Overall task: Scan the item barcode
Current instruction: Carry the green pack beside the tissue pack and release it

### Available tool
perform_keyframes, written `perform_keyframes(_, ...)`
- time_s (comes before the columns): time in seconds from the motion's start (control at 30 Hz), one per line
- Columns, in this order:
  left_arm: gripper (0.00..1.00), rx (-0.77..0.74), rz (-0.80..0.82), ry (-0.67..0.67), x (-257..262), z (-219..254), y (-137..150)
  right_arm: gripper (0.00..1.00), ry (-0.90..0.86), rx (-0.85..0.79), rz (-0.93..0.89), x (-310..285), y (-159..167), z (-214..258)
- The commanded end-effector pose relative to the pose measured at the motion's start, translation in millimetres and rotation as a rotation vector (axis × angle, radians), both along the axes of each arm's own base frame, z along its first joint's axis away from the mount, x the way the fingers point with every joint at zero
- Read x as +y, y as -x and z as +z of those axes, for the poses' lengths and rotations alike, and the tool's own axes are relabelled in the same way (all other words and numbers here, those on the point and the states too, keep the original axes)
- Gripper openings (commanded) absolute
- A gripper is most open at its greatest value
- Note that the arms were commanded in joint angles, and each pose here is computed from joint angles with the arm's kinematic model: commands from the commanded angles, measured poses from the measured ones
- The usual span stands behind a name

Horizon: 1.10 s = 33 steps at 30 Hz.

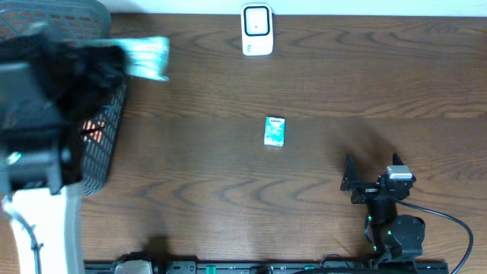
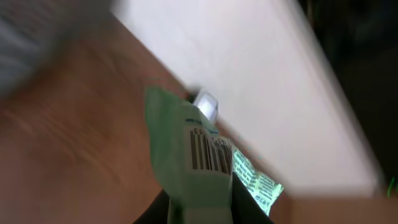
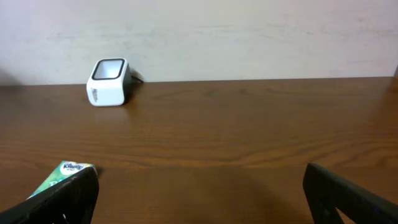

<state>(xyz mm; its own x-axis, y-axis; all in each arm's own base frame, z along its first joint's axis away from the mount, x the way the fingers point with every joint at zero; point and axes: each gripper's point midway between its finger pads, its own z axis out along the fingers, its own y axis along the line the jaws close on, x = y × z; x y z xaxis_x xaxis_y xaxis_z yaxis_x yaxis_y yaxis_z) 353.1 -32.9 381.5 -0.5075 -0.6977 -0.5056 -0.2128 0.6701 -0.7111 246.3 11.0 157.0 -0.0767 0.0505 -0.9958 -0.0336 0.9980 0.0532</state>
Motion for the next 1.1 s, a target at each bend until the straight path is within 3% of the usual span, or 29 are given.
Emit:
perform_keyframes(0.0, 0.08, 0.007, -0.233, -0.165, -40, -21, -8, 0.99, 0.012, 0.000, -0.004, -1, 0, 0)
perform_keyframes(0.4, 0.08, 0.329, -0.704, -0.362, -148, -180, -30, 0.99, 0.011, 0.000, -0.004, -1, 0, 0)
perform_keyframes(0.6, 0.08, 0.485, -0.826, -0.392, -182, -252, -23, 0.99, 0.012, 0.000, -0.004, -1, 0, 0)
perform_keyframes(0.8, 0.08, 0.543, -0.955, -0.450, -202, -292, -8, 0.99, 0.012, 0.000, -0.004, -1, 0, -1)
perform_keyframes(0.93, 0.17, 0.569, -0.979, -0.456, -209, -304, -3, 0.99, 0.011, 0.000, -0.004, -1, 0, 0)
perform_keyframes(1.0, 0.36, 0.571, -0.983, -0.457, -211, -305, -2, 0.99, 0.011, 0.000, -0.004, -1, 0, 0)
perform_keyframes(1.07, 0.43, 0.570, -0.983, -0.457, -211, -305, -2, 0.99, 0.011, 0.000, -0.004, -1, 0, 0)
